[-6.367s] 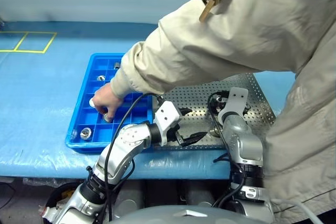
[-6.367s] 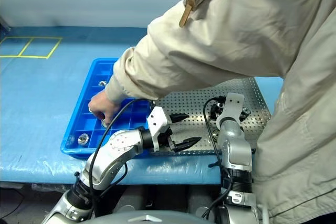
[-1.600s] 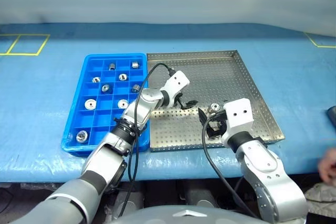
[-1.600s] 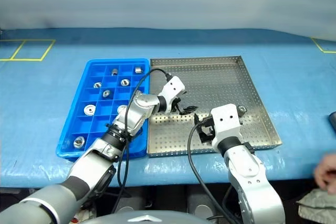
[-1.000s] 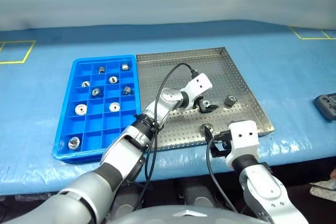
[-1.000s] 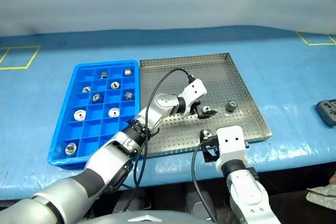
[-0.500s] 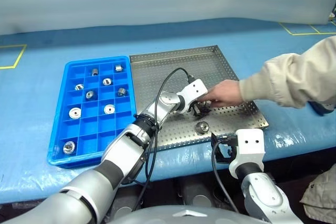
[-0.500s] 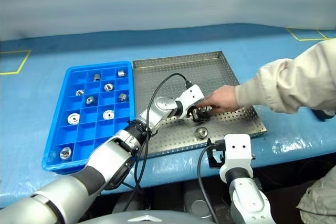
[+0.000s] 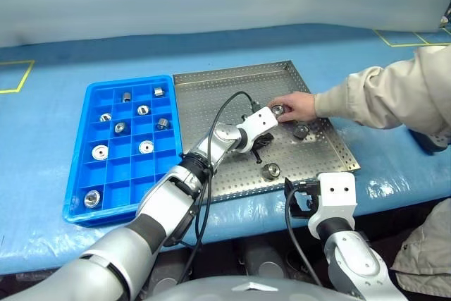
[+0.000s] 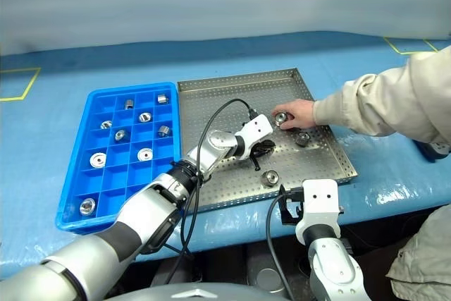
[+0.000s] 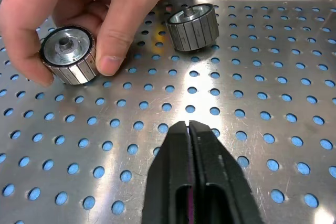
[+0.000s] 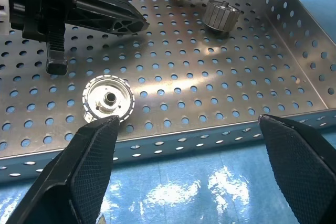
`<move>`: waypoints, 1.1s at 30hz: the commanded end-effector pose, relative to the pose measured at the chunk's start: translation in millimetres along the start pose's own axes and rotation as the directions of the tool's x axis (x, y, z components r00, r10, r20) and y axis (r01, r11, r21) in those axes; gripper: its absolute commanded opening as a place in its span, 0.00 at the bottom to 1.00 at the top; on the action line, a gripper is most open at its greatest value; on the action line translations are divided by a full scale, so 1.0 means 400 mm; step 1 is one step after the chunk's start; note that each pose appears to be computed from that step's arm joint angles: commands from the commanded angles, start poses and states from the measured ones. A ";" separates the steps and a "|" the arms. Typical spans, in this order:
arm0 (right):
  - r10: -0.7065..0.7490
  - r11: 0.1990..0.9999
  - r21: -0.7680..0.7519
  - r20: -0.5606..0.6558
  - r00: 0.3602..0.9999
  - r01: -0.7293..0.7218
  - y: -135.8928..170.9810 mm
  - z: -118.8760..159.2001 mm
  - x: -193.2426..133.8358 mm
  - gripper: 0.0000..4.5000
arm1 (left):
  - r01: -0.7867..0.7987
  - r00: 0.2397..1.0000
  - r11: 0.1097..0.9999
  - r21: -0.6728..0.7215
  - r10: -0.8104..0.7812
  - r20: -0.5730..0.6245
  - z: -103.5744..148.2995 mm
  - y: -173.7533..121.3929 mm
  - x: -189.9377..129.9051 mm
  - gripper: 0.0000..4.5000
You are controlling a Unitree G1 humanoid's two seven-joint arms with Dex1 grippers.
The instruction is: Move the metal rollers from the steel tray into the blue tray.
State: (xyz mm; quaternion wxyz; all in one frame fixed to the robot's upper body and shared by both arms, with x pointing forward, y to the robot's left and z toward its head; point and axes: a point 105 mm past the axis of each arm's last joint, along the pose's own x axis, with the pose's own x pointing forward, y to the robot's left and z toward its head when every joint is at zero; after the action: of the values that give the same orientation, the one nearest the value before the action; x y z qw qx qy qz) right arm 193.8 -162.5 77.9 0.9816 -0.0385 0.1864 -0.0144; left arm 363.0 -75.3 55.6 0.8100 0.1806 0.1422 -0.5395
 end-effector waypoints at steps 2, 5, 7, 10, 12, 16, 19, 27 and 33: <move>0.000 1.000 0.002 0.030 1.000 0.000 -0.001 0.016 0.000 1.00 | 0.040 0.996 0.998 0.045 -0.044 0.078 0.080 -0.041 0.029 0.01; 0.005 1.000 0.000 0.032 0.999 -0.005 0.001 0.018 0.001 1.00 | 0.043 0.996 0.998 0.049 -0.047 0.079 0.081 -0.041 0.028 0.01; 0.007 1.000 -0.001 0.033 0.999 -0.007 0.002 0.019 0.002 1.00 | 0.049 0.995 0.997 0.055 -0.053 0.086 0.085 -0.040 0.025 0.01; 0.009 1.000 -0.001 0.037 0.999 -0.009 0.001 0.021 0.002 1.00 | 0.066 0.989 0.997 0.049 -0.072 0.126 0.111 -0.038 0.016 0.01; 0.010 1.000 -0.003 0.038 0.999 -0.010 0.001 0.022 0.002 1.00 | 0.079 0.983 0.996 0.041 -0.085 0.163 0.139 -0.031 0.007 0.01; 0.012 1.000 -0.006 0.045 0.999 -0.012 0.002 0.027 0.005 1.00 | 0.072 0.975 0.997 0.034 -0.078 0.208 0.182 -0.018 -0.003 0.14; 0.018 1.000 -0.009 0.052 0.999 -0.018 0.006 0.031 0.007 1.00 | 0.024 0.973 0.999 0.031 -0.031 0.229 0.207 -0.002 -0.001 0.35; 0.009 1.000 -0.008 0.052 0.999 -0.008 0.005 0.032 -0.002 1.00 | -0.049 0.969 0.999 0.013 0.045 0.242 0.225 0.013 0.010 0.96; -0.006 1.000 0.000 0.044 0.999 0.006 0.003 0.027 -0.011 1.00 | -0.062 0.970 0.998 0.025 0.055 0.236 0.225 0.002 0.026 0.99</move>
State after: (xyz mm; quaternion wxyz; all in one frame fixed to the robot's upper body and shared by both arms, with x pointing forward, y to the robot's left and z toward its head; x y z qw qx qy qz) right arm 194.9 -160.0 78.0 0.9819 -0.0384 0.1852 -0.0102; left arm 392.7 -76.6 103.1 0.8578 0.1470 0.0811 -0.4858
